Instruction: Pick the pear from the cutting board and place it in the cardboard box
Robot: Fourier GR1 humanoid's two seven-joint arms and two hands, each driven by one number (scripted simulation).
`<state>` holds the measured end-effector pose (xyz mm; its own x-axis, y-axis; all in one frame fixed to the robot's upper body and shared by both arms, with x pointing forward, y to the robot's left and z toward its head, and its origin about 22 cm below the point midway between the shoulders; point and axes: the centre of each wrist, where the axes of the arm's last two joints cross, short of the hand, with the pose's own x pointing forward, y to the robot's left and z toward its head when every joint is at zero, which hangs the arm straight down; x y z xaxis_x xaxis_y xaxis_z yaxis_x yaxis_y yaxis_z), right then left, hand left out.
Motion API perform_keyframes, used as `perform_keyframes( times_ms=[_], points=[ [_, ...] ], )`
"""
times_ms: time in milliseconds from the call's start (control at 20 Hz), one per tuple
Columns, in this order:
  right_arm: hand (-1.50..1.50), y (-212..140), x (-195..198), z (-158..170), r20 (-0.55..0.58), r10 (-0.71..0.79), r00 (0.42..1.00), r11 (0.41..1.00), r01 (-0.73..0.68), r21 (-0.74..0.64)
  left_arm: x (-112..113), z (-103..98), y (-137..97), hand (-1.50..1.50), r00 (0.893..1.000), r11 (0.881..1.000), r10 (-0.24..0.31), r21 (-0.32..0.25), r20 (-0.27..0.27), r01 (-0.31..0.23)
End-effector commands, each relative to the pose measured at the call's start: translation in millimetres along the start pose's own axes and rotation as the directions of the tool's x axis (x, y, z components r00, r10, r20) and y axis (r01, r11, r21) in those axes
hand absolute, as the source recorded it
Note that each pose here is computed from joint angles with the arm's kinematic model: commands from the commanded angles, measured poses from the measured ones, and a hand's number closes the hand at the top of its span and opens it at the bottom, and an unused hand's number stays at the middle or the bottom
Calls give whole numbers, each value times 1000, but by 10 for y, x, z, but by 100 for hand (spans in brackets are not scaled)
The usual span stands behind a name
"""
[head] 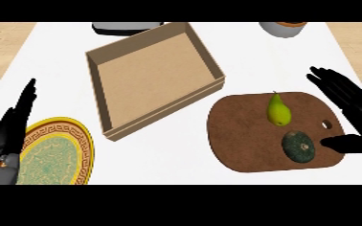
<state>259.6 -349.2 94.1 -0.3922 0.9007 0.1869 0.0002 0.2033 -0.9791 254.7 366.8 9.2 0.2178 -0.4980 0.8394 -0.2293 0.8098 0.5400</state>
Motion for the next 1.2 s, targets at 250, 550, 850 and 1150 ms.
perform_keyframes(
  times_ms=[250,550,850,1150],
  points=[
    [-150,-270,512,-190,-84,411,908,875,-367,316,81,-15,68,0,1000,1000,-6,-3,16,6],
    [-150,-156,800,-582,-142,571,809,735,-427,527,306,-133,-156,0,1000,1000,-4,-8,17,5],
    [-150,164,927,-834,-169,568,805,689,-353,633,153,68,-272,0,1000,1000,4,-17,-1,-4],
    [-150,213,875,-930,-177,615,769,660,-378,650,92,11,8,0,1000,1000,-4,-12,-10,4]
  ],
)
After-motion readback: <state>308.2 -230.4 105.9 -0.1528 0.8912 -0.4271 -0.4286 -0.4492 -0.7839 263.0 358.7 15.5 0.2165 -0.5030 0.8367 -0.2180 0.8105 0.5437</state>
